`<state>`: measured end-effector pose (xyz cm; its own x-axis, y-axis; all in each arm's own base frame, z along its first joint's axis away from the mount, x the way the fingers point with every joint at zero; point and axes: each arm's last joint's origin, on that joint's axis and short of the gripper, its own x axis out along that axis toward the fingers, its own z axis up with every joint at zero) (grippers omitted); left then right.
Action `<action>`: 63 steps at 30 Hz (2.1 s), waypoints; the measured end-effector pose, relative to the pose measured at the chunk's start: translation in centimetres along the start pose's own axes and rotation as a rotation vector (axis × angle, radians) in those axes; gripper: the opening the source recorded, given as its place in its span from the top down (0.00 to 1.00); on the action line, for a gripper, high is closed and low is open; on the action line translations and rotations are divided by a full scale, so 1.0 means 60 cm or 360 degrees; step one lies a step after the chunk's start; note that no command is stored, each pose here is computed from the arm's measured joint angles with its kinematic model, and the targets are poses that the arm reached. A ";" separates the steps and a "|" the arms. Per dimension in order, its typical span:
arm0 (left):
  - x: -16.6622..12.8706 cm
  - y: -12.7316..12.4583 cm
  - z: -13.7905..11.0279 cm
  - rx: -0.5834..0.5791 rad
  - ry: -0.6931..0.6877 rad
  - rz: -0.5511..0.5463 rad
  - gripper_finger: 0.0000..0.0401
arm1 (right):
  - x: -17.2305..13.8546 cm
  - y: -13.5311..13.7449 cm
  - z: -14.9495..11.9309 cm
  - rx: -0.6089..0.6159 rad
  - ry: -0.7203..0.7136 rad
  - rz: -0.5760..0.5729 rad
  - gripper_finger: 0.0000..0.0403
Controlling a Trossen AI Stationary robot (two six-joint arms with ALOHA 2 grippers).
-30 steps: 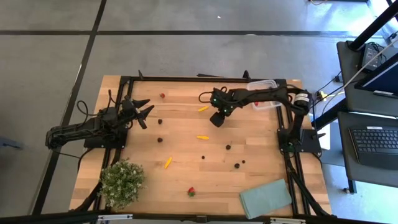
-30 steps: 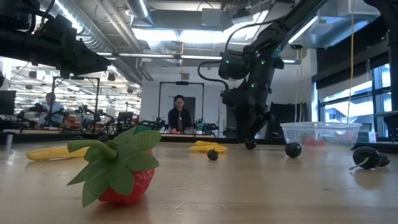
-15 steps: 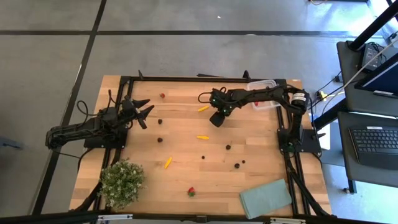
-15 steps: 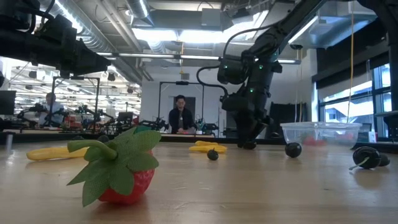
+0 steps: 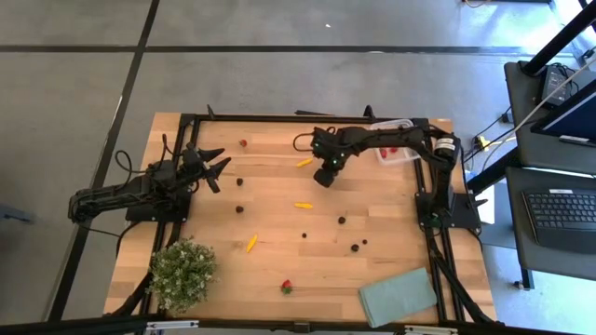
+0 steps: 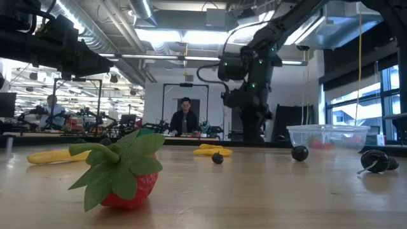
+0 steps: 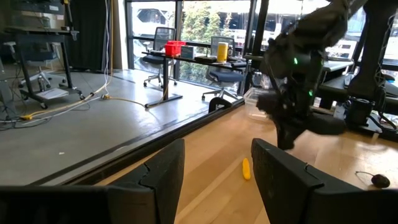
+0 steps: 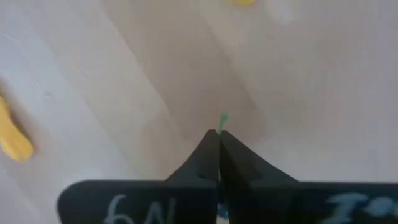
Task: Pick and placing Produce into tupperware
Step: Put the black cherry into the transparent bin
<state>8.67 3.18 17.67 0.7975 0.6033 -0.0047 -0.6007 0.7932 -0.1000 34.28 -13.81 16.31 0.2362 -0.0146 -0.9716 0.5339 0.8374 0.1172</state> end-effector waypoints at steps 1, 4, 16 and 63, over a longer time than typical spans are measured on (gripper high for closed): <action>0.000 0.000 0.000 0.0000 0.0000 0.0000 0.55 | -0.013 -0.003 0.005 0.0002 -0.0022 0.0004 0.99; 0.000 0.000 0.000 0.0001 0.0001 0.0000 0.55 | -0.061 -0.014 0.022 0.0010 -0.0160 0.0082 0.99; 0.000 0.000 0.000 0.0000 0.0000 0.0000 0.55 | -0.269 -0.133 -0.064 0.0383 -0.0634 -0.0113 1.00; 0.000 0.000 0.000 0.0000 -0.0001 -0.0001 0.55 | -0.149 -0.254 -0.197 0.0574 -0.0632 0.0170 0.50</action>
<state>8.67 3.18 17.67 0.7977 0.6031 -0.0043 -0.6004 0.7934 -0.1001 14.42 -19.98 20.76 0.5553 -0.2033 -0.8064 0.7184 0.6058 0.3419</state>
